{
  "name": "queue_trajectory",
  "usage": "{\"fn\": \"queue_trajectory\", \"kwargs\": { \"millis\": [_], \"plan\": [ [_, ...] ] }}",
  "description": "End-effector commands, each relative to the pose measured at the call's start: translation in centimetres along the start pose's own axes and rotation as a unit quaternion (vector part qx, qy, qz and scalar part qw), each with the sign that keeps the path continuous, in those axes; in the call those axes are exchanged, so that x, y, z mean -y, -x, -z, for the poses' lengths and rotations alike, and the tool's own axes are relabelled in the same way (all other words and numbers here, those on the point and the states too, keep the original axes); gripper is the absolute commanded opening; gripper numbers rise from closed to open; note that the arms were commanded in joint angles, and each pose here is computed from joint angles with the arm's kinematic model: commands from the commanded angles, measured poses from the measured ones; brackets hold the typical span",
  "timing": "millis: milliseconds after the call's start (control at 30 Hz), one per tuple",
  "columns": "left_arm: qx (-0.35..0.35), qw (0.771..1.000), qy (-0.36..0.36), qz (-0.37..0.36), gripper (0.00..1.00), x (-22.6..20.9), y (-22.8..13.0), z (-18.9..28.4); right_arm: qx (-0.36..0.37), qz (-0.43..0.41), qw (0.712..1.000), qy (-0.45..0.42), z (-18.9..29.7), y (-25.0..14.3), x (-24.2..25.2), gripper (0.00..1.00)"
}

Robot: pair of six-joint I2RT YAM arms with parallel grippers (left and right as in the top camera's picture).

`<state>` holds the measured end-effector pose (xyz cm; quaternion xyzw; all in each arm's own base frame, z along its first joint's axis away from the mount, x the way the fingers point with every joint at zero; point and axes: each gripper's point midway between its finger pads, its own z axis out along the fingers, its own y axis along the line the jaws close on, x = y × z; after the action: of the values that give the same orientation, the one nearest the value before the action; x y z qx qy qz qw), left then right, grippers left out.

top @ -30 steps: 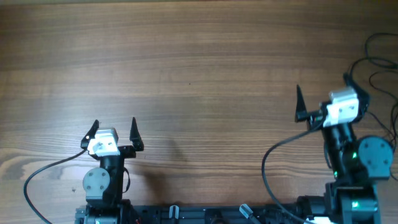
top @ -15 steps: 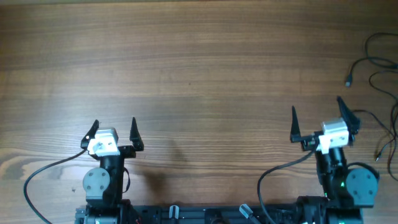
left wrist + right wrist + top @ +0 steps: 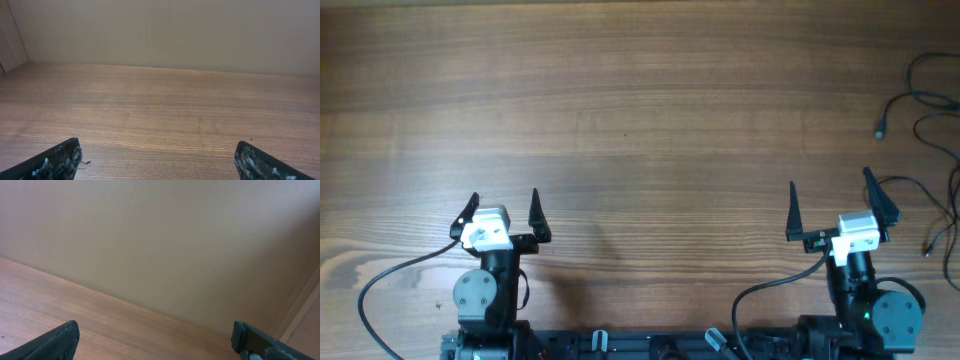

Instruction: Untangle cables

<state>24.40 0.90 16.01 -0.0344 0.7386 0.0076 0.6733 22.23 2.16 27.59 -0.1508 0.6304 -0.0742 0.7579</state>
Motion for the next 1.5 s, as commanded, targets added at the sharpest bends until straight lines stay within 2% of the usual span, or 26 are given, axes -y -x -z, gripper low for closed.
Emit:
{"fn": "queue_trajectory", "kwargs": {
  "millis": [0,333,600,967,1467],
  "plan": [
    [0.002,1.000,0.008,-0.011,1.00,-0.3,-0.2,0.0,0.014,0.007,1.000,0.004,0.3,0.3,-0.2,1.00],
    [0.002,1.000,0.008,-0.011,1.00,-0.3,-0.2,0.0,0.040,-0.002,0.999,0.020,-0.2,-0.4,-1.2,1.00],
    [0.002,1.000,0.008,-0.011,1.00,-0.3,-0.2,0.0,0.042,-0.008,0.999,0.024,-0.6,-2.5,-1.9,1.00],
    [0.002,1.000,0.008,-0.011,1.00,-0.3,-0.2,0.0,0.066,-0.011,0.998,0.016,-0.7,-2.9,-2.0,1.00],
    [0.002,1.000,0.008,-0.011,1.00,-0.3,-0.2,0.0,0.052,-0.024,0.998,0.013,-0.7,-3.7,-1.7,1.00]
  ]
}}
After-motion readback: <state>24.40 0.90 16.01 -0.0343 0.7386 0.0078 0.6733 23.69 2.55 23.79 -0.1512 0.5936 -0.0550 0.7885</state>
